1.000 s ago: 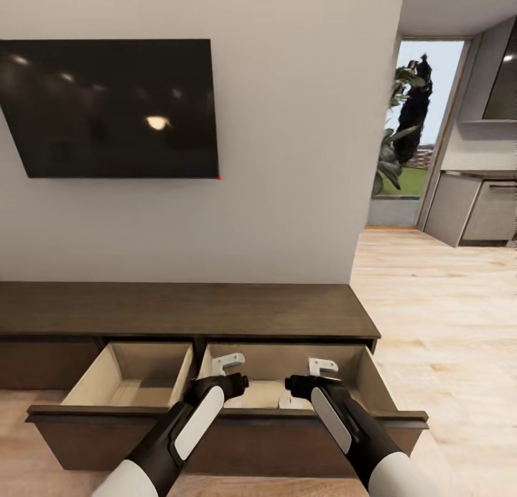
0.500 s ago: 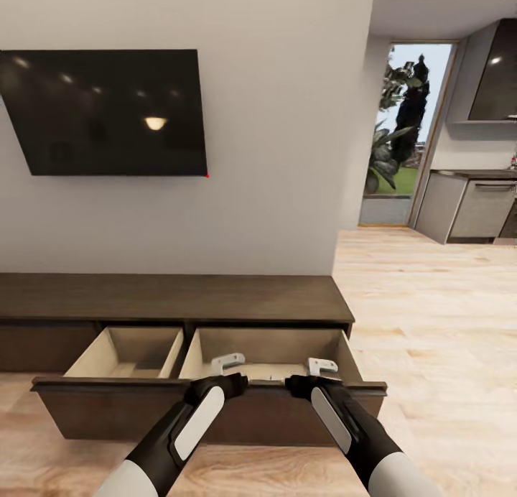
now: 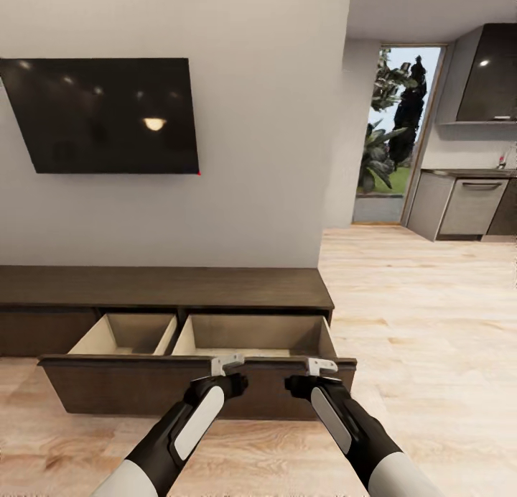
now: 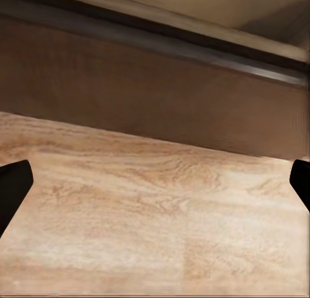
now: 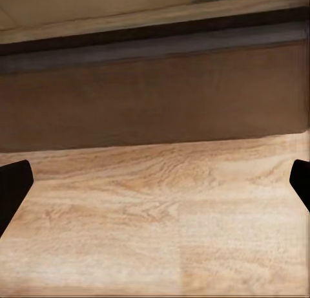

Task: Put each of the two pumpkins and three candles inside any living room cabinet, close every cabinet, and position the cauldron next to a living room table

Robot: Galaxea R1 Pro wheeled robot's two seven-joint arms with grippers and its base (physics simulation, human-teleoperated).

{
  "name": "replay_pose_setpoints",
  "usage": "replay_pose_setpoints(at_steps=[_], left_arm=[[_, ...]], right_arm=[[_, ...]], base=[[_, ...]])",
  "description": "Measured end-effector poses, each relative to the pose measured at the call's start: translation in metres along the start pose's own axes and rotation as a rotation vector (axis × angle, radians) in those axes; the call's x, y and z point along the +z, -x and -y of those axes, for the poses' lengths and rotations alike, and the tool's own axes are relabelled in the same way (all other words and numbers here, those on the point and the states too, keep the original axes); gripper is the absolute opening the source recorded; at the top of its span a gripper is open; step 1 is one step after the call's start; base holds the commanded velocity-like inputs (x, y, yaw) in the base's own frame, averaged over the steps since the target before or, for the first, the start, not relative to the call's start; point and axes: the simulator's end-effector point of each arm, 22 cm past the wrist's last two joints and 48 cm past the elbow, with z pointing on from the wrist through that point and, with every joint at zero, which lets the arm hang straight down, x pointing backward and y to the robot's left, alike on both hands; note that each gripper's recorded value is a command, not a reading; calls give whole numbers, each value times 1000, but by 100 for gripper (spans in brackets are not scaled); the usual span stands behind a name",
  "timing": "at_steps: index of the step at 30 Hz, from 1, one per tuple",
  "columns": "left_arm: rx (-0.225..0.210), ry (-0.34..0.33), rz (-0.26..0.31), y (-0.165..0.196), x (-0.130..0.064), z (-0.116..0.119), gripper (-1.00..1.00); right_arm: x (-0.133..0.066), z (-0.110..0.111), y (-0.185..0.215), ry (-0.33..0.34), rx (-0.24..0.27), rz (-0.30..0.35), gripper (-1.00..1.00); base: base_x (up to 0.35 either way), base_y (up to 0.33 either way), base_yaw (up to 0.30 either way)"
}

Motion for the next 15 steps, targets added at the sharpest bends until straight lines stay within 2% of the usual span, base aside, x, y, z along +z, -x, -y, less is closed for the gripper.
replay_pose_setpoints(at_steps=[8, 15], left_arm=[[-1, 0, 0, 0, 0, 0, 100], [-2, -1, -1, 0, 0, 0, 100]], right_arm=[[0, 0, -1, -1, 0, -2, 100], [0, 0, -1, -1, 0, -2, 100]], base=[[-59, -7, 0], [-282, 0, 0]])
